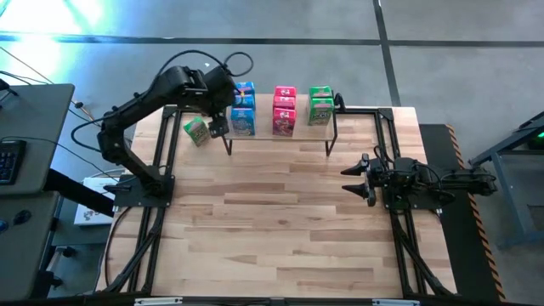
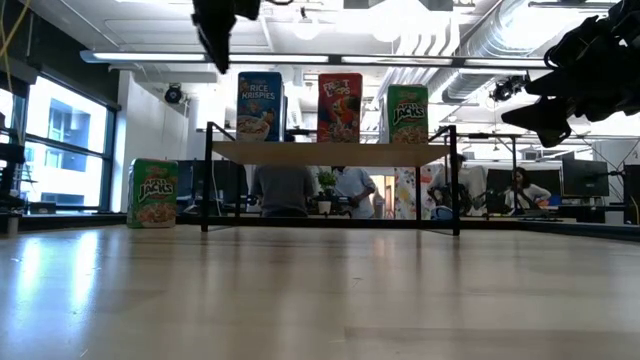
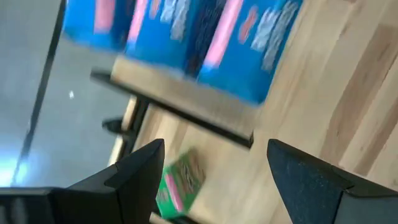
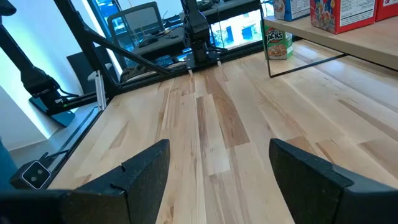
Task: Stack cereal on shelf
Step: Put the green cereal box on the shelf aligned with the other green cereal boxes
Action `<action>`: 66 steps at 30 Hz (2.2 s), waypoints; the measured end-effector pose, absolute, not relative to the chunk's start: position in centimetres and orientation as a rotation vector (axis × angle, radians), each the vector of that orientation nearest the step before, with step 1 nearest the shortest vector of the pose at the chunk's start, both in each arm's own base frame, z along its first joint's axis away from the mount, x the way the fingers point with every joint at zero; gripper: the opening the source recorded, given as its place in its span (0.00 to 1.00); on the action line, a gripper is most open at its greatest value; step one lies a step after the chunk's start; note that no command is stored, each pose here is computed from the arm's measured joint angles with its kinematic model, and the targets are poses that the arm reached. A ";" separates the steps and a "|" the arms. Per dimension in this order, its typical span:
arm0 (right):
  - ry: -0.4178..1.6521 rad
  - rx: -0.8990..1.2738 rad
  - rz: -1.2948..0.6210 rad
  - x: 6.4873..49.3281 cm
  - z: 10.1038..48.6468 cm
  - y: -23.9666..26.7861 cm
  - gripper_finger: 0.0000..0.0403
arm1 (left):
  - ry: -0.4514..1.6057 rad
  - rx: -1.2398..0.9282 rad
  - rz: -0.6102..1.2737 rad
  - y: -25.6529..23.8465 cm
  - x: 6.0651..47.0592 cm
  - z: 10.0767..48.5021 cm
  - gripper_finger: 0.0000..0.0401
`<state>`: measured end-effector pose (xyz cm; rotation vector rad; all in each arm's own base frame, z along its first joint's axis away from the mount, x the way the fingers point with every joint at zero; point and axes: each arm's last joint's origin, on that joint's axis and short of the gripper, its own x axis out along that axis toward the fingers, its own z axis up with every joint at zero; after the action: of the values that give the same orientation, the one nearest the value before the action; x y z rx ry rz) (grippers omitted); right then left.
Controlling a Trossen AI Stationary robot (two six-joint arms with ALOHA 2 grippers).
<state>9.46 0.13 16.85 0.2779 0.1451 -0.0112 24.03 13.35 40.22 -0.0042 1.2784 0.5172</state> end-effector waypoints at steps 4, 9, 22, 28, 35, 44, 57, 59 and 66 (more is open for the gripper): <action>0.145 0.278 -0.011 9.5 16.8 0.1 0.66 | 1.265 -0.063 0.598 13.5 22.2 41.0 0.69; 0.145 0.278 -0.011 9.5 16.8 0.1 0.66 | 1.225 -0.137 0.717 14.0 19.4 41.6 0.69; 0.145 0.278 -0.011 9.5 16.8 0.1 0.66 | 1.287 -0.418 0.829 17.3 16.0 36.9 0.69; 0.145 0.278 -0.011 9.5 16.9 0.1 0.66 | 1.292 -0.551 0.800 19.0 14.9 33.8 0.69; 0.145 0.278 -0.011 9.5 16.8 0.1 0.66 | 1.275 -0.677 0.789 20.5 13.3 30.3 0.74; 0.145 0.278 -0.011 9.5 16.9 0.1 0.66 | 1.263 -0.687 0.807 21.4 12.5 26.8 0.78; 0.145 0.278 -0.011 9.5 16.9 0.1 0.66 | 1.288 -0.681 0.796 21.2 11.9 23.6 0.78; 0.145 0.278 -0.011 9.5 16.9 0.1 0.66 | 1.291 -0.675 0.791 21.2 11.9 23.2 0.78; 0.145 0.278 -0.011 9.5 16.9 0.1 0.66 | 1.313 -0.671 0.771 20.9 11.8 22.5 0.64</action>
<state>9.45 0.13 16.86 0.2777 0.1451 -0.0112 11.76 20.92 22.45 -0.6712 1.3130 0.7707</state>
